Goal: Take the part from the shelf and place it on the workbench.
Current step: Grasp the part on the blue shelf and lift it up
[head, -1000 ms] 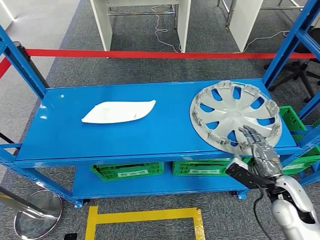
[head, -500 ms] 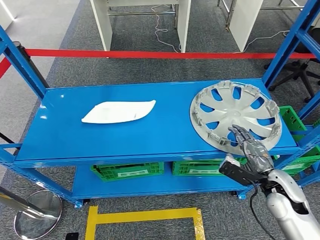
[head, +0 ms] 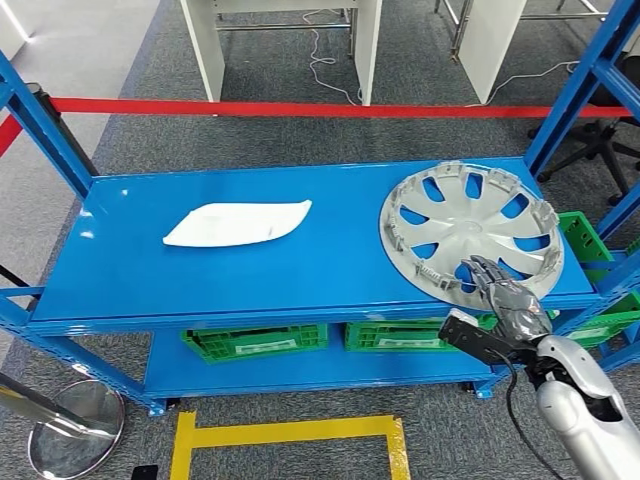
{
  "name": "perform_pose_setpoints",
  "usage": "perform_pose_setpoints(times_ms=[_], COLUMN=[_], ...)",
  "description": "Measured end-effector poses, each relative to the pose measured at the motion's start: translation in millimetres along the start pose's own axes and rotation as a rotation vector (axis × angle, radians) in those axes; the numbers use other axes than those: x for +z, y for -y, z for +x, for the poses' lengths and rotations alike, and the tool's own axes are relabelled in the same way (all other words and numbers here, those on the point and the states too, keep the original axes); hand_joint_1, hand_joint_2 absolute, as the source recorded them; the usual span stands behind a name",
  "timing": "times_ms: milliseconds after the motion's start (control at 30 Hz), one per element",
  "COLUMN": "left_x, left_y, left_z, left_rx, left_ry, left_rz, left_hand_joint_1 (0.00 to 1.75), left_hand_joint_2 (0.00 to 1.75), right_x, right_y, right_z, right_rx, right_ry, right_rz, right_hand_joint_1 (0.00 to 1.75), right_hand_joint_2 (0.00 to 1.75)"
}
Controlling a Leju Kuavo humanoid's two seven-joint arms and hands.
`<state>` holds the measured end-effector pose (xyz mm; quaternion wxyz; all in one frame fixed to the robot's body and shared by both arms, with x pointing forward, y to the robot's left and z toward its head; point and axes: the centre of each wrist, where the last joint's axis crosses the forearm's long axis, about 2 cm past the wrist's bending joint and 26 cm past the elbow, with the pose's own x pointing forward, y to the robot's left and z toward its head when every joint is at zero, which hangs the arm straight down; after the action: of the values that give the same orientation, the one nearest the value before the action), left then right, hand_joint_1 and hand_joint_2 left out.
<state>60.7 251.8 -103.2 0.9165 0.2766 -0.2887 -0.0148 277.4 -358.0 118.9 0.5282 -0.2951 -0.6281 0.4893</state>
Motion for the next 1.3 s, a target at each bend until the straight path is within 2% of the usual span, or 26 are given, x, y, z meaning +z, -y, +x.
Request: perform_pose_setpoints(times_ms=[67,467,1300], left_x=[0,0,1], left_y=[0,0,1], left_z=[0,0,0], left_rx=[0.000,-0.007,-0.014], left_ry=[0.000,-0.003,-0.001], left_rz=[0.000,-0.004,-0.005], left_hand_joint_1=[0.00,0.00,0.00], left_hand_joint_2=[0.00,0.00,0.00], right_x=[0,8,11], right_y=[0,0,-1], right_z=[-4,-25,-35], right_rx=[0.011,0.059,0.114], right_ry=[-0.019,-0.085,-0.092], right_rz=[0.006,0.050,0.122], right_hand_joint_1=[0.00,0.00,0.00], right_hand_joint_2=[1.75,1.75,1.75])
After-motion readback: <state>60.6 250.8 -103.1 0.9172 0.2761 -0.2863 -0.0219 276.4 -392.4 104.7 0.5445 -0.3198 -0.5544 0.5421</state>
